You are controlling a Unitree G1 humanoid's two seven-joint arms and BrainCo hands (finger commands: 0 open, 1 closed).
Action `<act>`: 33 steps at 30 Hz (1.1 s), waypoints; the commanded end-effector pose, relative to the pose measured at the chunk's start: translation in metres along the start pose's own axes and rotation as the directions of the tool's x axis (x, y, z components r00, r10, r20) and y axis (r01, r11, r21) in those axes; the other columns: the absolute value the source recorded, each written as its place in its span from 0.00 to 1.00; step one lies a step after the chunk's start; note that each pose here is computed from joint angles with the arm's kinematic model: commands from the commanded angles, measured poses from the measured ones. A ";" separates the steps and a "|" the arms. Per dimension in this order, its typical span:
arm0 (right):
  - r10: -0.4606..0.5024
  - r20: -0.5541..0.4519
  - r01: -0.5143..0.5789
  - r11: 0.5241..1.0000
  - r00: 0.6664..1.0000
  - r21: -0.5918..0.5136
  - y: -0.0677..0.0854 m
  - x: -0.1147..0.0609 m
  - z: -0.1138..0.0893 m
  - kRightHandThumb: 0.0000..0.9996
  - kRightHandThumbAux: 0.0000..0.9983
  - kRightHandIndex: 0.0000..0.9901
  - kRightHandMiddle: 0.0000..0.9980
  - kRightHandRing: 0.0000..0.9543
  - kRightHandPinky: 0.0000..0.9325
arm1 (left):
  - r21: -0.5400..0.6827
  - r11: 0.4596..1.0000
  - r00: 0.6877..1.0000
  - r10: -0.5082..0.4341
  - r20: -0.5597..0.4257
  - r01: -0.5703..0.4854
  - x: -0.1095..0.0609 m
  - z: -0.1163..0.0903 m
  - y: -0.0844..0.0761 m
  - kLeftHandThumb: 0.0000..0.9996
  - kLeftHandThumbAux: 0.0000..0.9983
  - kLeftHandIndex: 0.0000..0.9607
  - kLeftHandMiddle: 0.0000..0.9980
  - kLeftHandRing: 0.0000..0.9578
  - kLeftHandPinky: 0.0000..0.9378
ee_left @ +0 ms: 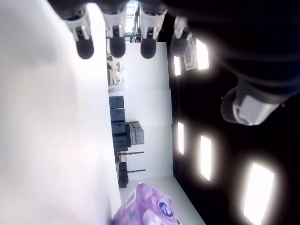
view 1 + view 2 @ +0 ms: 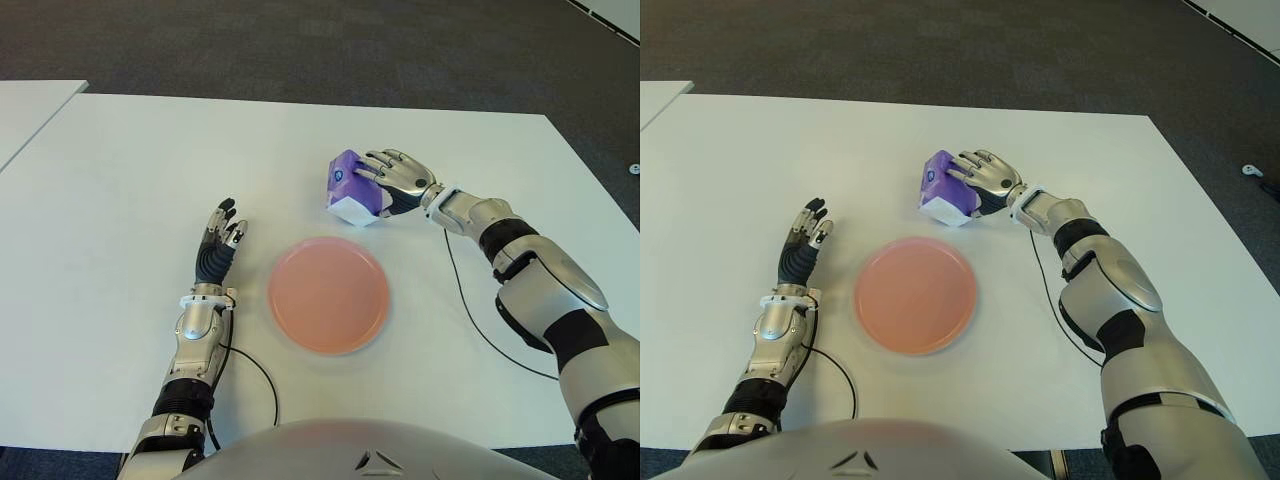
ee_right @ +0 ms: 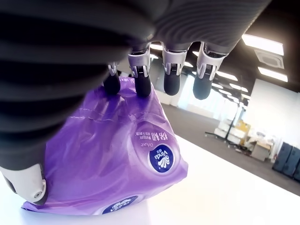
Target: Put the tissue paper into the plate.
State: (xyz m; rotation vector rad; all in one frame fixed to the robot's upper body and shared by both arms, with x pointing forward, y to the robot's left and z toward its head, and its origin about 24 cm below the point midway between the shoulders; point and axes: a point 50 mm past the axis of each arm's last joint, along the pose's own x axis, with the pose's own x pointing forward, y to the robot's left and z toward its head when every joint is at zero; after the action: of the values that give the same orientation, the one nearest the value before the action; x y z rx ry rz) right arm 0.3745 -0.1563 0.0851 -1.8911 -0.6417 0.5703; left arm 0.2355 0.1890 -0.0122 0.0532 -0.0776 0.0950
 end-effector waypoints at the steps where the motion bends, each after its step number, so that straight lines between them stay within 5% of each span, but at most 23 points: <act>1: 0.066 0.030 -0.067 0.997 0.997 0.040 0.018 -0.006 0.013 0.42 0.62 0.02 0.07 0.03 0.00 | -0.003 1.000 0.995 0.018 -0.102 -0.018 -0.012 -0.018 0.001 0.00 0.45 0.00 0.00 0.00 0.00; 33: 0.083 0.040 -0.085 0.995 0.996 0.056 0.021 -0.008 0.015 0.42 0.65 0.02 0.07 0.04 0.00 | -0.005 1.000 0.995 0.024 -0.094 -0.025 -0.010 -0.018 0.003 0.00 0.46 0.00 0.00 0.00 0.00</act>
State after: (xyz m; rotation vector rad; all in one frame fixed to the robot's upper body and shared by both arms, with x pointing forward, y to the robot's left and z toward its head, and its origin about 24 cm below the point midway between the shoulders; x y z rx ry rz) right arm 0.3735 -0.1565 0.0834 -1.8654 -0.6253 0.5707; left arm 0.2385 0.1899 -0.0112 0.0516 -0.0907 0.0995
